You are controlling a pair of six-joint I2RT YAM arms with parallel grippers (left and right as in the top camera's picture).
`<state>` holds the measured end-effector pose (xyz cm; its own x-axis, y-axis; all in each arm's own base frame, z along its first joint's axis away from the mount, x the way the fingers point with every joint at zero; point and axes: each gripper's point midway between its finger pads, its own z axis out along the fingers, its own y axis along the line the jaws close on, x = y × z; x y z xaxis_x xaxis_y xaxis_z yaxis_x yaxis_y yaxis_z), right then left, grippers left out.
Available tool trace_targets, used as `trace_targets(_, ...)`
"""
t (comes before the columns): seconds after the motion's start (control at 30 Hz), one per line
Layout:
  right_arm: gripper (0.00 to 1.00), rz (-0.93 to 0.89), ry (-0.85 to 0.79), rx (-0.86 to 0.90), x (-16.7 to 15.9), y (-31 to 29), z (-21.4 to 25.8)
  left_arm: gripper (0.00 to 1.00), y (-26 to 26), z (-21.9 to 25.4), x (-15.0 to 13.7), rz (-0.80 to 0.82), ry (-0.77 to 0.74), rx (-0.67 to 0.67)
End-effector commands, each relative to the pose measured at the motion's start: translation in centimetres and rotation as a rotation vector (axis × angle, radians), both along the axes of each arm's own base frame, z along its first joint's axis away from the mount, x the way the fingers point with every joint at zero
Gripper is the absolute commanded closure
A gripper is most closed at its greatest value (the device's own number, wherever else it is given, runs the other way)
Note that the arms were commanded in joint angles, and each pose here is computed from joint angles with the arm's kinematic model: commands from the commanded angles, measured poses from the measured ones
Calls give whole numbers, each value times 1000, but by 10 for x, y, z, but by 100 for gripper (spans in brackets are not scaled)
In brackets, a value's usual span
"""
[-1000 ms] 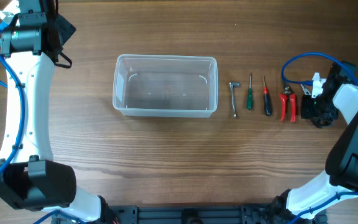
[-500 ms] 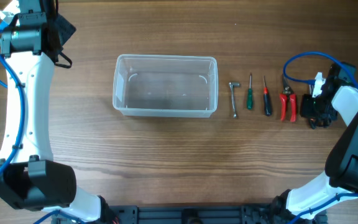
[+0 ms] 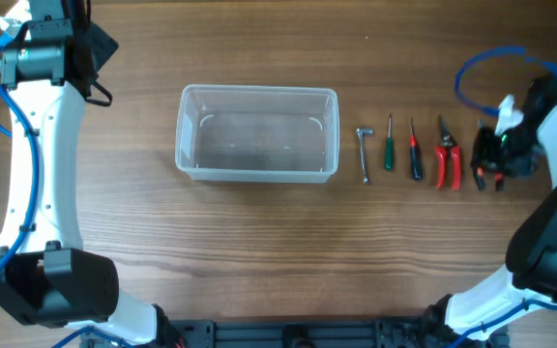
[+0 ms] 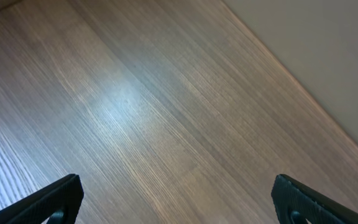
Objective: Pack container
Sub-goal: 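Grasp the orange-black needle-nose pliers with the right gripper, then carry the pliers into the container and open the right gripper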
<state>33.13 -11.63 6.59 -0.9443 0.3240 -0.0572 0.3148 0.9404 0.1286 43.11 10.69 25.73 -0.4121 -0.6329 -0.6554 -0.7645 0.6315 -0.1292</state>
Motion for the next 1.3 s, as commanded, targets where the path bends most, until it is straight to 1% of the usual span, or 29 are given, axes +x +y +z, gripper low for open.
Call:
trace_targets(0.0,96,20,-246,98,47,40,95,0,2,12,-4,-2,-20,20)
trace_targets(0.1,96,137,-364,83,60,78,147,0,2,12,-4,-2,-20,20)
trace_targets(0.17,96,269,-465,71,67,120,184,0,2,12,-4,-2,-19,20)
trace_targets(0.27,96,491,-573,67,68,183,214,0,2,12,-4,-2,-19,20)
trace_targets(0.33,96,672,-636,74,64,236,223,0,2,12,-4,-2,-20,20)
trace_targets(0.37,96,736,-652,75,62,252,223,0,2,12,-4,-2,-20,20)
trace_targets(0.43,96,934,-689,78,53,301,220,0,2,12,-4,-2,-20,20)
trace_targets(0.5,96,1084,-704,79,46,335,212,0,2,12,-4,-2,-20,20)
trace_targets(0.57,96,1277,-701,73,35,372,194,0,2,12,-4,-2,-20,20)
trace_targets(0.7,96,1539,-651,53,19,416,151,0,2,12,-4,-2,-19,20)
trace_targets(0.77,96,1573,-618,-3,25,427,128,0,2,12,-4,-2,-20,20)
trace_targets(0.83,96,1575,-597,-66,38,433,106,0,2,12,-4,-3,-19,20)
trace_targets(1.0,96,1663,-589,-99,61,448,56,0,2,12,-4,-2,-19,20)
trace_targets(1.27,96,1667,-633,-120,87,466,16,0,2,12,-4,-3,-19,20)
